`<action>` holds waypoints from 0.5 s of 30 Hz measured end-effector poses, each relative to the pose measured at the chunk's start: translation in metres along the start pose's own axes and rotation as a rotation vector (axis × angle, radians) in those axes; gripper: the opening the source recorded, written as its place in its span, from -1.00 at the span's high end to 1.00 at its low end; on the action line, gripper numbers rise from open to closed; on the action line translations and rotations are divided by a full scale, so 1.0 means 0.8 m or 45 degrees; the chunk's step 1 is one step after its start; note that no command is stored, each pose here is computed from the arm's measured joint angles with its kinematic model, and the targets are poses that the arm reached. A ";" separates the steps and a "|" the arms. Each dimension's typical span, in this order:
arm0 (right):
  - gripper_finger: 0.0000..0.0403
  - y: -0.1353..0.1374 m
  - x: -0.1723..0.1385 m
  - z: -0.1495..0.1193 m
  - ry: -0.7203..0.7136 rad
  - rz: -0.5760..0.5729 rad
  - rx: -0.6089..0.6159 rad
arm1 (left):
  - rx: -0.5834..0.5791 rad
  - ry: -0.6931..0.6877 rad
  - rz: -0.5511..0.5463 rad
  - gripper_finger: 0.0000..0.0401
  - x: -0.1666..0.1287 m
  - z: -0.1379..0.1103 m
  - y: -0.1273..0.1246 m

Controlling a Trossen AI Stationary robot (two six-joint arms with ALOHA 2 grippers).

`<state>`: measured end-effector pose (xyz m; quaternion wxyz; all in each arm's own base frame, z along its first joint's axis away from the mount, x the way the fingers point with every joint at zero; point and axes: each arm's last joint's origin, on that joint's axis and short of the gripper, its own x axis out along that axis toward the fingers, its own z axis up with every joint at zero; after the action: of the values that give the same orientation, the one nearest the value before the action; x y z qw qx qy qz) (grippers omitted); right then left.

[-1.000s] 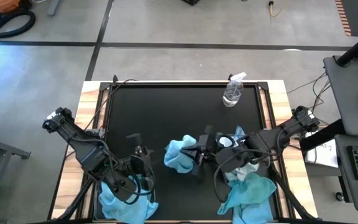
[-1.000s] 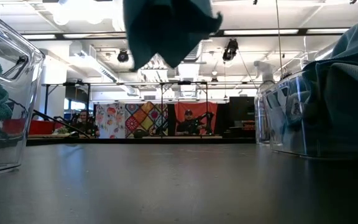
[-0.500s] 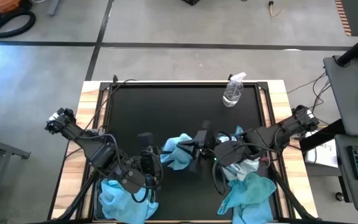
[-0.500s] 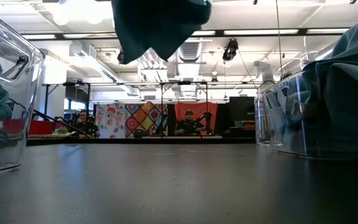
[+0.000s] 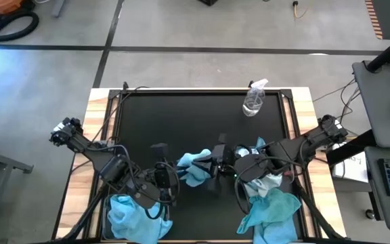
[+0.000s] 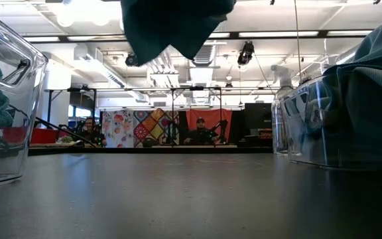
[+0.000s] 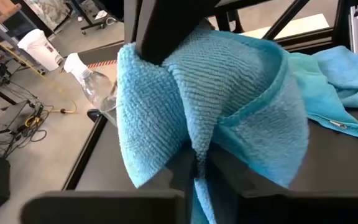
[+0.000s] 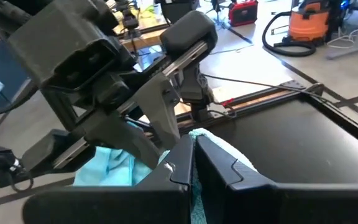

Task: Sort microfiber towel by color & place in baskets
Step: Put the blue microfiber towel into the left transparent bin

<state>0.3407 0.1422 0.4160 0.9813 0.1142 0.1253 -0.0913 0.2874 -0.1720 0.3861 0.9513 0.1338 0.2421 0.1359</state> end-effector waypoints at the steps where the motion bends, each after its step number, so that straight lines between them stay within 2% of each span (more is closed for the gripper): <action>1: 0.96 0.000 0.000 0.000 0.001 0.003 0.000 | -0.002 0.002 -0.011 0.95 0.000 0.000 0.000; 10: 0.95 0.001 0.000 -0.002 0.024 0.027 -0.068 | 0.009 0.013 -0.032 1.00 -0.001 -0.001 -0.001; 13: 0.90 0.002 -0.001 -0.002 0.033 0.046 -0.074 | 0.012 0.016 -0.033 1.00 -0.001 -0.002 -0.001; 15: 0.83 0.003 -0.001 -0.003 0.058 0.109 -0.073 | 0.020 0.023 -0.032 1.00 -0.001 -0.002 0.000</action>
<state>0.3401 0.1456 0.4144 0.9841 0.0934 0.1450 -0.0430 0.2859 -0.1721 0.3848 0.9497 0.1368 0.2533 0.1233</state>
